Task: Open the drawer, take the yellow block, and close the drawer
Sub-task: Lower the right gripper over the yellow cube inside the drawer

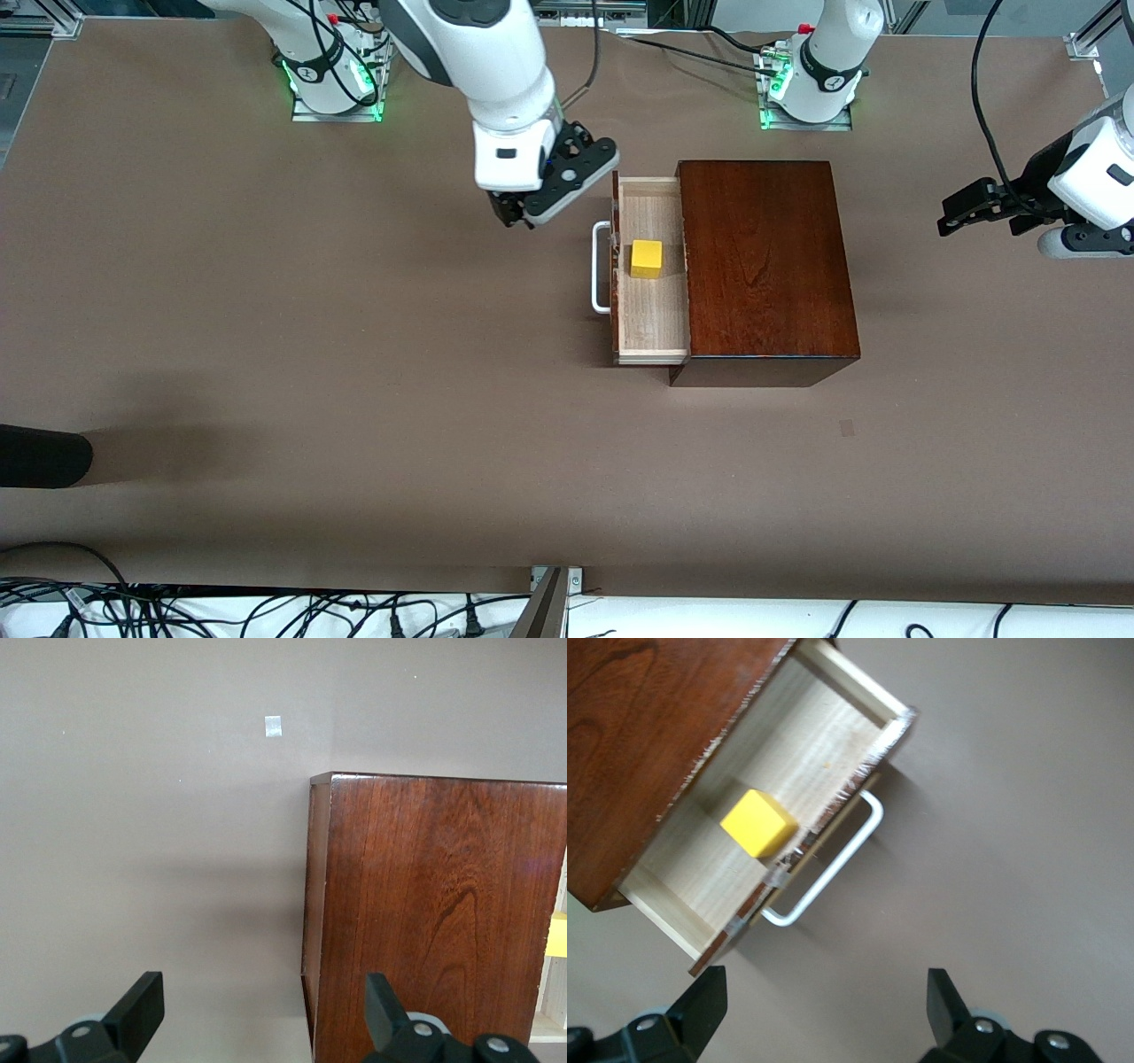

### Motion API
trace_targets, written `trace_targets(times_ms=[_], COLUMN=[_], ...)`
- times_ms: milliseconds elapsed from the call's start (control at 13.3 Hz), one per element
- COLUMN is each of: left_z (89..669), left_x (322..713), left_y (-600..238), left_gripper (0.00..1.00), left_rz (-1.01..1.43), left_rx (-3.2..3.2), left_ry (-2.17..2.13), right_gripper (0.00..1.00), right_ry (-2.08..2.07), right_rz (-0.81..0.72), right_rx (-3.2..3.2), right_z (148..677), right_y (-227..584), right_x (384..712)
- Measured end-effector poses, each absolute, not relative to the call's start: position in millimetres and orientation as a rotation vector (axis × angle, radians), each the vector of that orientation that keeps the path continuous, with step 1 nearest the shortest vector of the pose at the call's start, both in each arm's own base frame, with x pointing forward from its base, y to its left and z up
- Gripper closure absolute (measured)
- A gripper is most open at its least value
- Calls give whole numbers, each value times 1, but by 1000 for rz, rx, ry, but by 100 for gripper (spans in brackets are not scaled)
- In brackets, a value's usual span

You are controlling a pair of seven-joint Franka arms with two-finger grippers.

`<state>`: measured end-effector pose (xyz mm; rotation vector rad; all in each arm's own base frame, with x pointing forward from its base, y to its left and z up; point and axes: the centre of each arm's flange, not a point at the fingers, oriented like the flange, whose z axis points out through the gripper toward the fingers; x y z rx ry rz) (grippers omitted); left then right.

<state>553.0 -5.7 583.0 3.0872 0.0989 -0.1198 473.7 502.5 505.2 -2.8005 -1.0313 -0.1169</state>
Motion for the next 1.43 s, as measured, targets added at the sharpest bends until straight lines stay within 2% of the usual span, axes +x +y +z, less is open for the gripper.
trace_targets(times_ms=[376, 902, 1429], left_z=[588, 585, 582], left_x=[560, 570, 576], left_y=[-1, 18, 18], left_gripper=[0, 0, 0], left_rz=[-28, 3, -1], left_rx=[3087, 3075, 3070], left_ry=[114, 176, 179], right_gripper=[0, 0, 0], right_ry=[-1255, -1565, -1742], right_rz=[-155, -177, -202], right_rx=[-2696, -2546, -2492], right_z=[484, 449, 401], right_y=[553, 579, 609], right_x=[455, 471, 468])
